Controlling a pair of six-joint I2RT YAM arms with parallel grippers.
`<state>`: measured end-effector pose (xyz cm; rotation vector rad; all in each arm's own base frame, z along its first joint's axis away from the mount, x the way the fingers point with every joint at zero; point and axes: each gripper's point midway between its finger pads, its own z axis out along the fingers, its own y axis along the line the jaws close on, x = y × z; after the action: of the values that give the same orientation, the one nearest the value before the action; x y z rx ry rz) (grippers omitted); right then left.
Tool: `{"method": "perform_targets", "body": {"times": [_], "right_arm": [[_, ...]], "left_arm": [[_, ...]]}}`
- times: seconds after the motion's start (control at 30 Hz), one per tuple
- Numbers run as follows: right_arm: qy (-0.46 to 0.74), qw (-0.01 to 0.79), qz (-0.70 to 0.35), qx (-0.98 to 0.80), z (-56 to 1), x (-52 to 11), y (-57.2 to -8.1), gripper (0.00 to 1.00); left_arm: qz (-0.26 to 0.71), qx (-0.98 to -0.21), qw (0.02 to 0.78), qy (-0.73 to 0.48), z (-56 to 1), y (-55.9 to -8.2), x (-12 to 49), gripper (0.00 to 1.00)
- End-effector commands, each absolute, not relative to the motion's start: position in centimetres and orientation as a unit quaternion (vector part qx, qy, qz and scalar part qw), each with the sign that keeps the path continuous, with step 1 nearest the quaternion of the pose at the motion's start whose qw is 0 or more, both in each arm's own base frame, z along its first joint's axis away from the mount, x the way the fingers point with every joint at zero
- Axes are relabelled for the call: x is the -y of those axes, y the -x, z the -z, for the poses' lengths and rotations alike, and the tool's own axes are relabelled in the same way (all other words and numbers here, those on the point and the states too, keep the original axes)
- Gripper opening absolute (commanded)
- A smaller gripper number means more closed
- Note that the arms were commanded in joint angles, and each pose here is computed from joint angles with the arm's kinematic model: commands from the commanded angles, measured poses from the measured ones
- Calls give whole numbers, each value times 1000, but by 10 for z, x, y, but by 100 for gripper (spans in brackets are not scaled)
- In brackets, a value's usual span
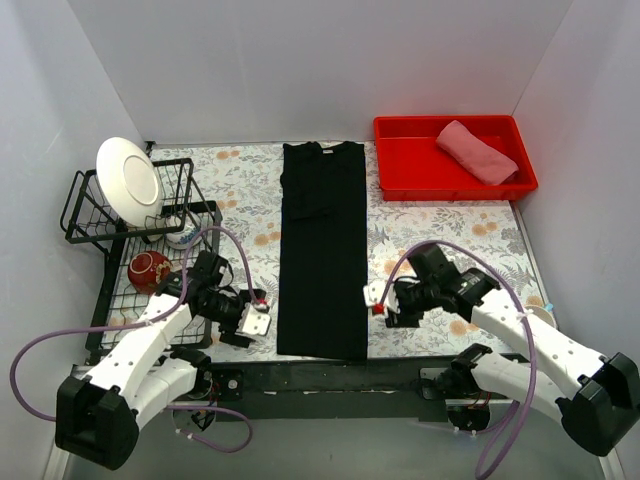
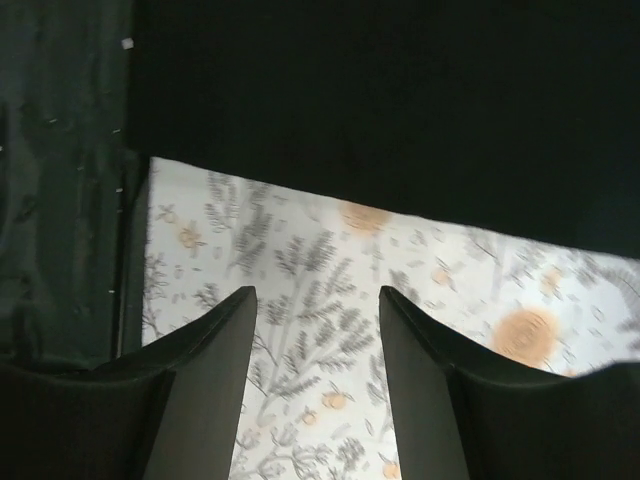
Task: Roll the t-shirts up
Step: Roll the T-shirt to the center of the board.
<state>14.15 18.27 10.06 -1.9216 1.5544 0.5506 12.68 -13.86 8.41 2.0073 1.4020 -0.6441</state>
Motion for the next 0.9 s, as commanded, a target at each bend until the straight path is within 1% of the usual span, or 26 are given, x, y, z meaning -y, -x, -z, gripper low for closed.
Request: {"method": "perform_targets", "body": {"times": [0.0,0.07,0.1,0.13,0.17,0.23,0.27,0.3,0.33,0.47,0.6,0.7,0.87], "right_arm": [[785,300,-209,-499,-77,-194,-123,60],[798,310,-204,-475,-71,-199,-123,60],[807,304,-207,-462,-64,-198,-117,60],[814,308,-208,-447,-61,-199,-115,59],[816,323,-203,-434,-62,-204,-117,59],[824,324,-206,-417,-52,-205,-110,59],[825,339,-203,-404,-54,-210,-111,59],[830,339,-207,-392,-52,-212,-107,59],[834,338,-210,-383,-48,-213,-103,59],[844,345,-213,-350,-43,-221,-94,59],[847,358,-212,-330,-42,-232,-87,59],[848,361,-214,-324,-42,-239,-85,59],[854,359,-212,-312,-36,-242,-80,59]], "left_arm": [[242,-393,367,-808,-77,-129,160,66],[259,-382,372,-805,-70,-124,164,54],[259,-356,380,-813,-70,-122,167,49],[264,-344,379,-818,-67,-117,167,47],[263,-332,381,-822,-65,-116,167,47],[261,-315,393,-823,-58,-113,169,49],[243,-300,408,-827,-57,-120,172,49],[243,-296,408,-829,-51,-117,172,49],[227,-276,413,-838,-49,-121,173,49],[229,-261,413,-842,-41,-118,173,49],[224,-237,432,-841,-38,-117,177,50],[222,-203,435,-849,-33,-107,177,47],[236,-174,428,-855,-20,-87,174,46]]}}
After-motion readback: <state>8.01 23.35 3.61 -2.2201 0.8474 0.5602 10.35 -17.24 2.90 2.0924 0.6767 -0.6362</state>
